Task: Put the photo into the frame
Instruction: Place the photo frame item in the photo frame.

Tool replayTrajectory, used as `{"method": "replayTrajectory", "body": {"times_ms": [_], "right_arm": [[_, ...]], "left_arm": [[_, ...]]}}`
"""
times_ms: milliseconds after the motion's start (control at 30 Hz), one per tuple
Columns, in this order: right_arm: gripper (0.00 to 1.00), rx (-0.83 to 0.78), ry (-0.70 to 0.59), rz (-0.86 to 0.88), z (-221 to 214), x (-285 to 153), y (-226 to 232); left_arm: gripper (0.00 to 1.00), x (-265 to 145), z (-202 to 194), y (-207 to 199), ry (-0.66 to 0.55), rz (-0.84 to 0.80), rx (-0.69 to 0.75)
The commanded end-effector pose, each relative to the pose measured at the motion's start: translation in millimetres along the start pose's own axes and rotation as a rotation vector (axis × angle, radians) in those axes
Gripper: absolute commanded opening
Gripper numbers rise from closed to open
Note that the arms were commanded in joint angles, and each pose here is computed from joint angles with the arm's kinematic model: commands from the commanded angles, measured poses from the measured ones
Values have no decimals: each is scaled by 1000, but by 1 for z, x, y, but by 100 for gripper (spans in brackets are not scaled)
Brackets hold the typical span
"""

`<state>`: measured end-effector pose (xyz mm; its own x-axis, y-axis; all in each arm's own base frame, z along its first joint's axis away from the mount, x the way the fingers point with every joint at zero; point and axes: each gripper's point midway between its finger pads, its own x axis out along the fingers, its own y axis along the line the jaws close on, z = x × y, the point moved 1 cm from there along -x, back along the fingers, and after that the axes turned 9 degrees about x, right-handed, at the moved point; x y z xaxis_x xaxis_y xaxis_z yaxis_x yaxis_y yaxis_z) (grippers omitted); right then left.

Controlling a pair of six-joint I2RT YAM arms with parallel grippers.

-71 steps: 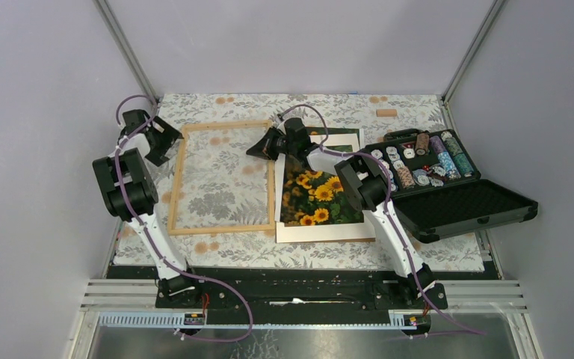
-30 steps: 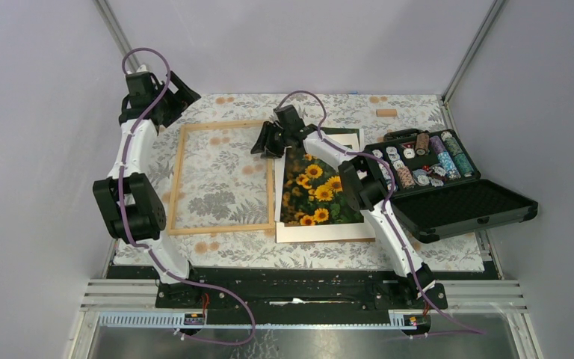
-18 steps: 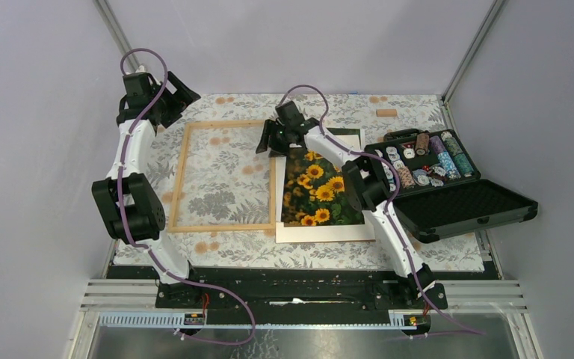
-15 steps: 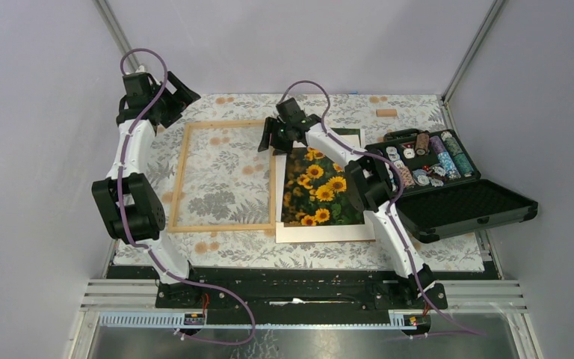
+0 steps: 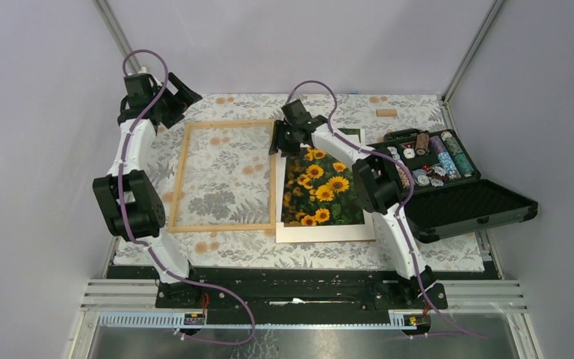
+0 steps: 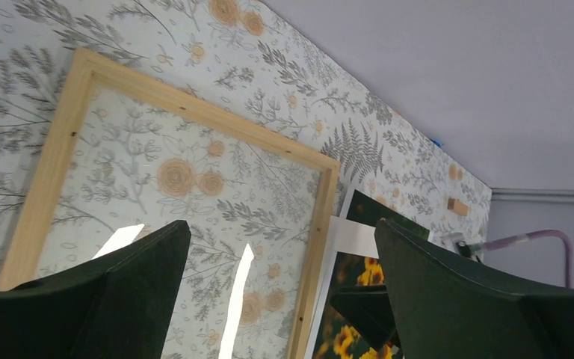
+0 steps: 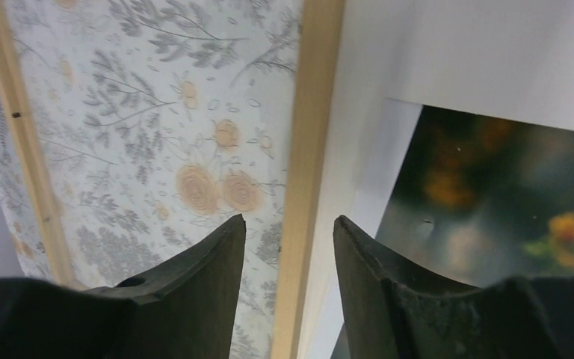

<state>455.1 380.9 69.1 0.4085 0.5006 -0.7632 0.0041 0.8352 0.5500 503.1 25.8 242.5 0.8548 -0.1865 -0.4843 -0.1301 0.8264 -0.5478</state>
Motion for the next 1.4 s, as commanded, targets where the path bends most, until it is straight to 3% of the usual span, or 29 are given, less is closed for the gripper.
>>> {"method": "replayTrajectory", "body": {"times_ms": [0, 133, 233, 433, 933, 1367], "right_arm": [[52, 0, -94, 106, 20, -20, 17], [45, 4, -90, 180, 16, -7, 11], [41, 8, -80, 219, 11, 7, 5], [42, -10, -113, 271, 16, 21, 3], [45, 7, -96, 327, 5, 33, -2], [45, 12, -85, 339, 2, 40, -3]], "left_arm": [[99, 30, -19, -15, 53, -130, -36], [99, 75, -43, -15, 116, -212, -90], [99, 102, -43, -15, 81, -282, -177], [99, 144, -61, -5, 69, -290, -242], [99, 176, -63, -12, 32, -296, -238], [99, 190, -82, 12, 72, -101, -213]]}}
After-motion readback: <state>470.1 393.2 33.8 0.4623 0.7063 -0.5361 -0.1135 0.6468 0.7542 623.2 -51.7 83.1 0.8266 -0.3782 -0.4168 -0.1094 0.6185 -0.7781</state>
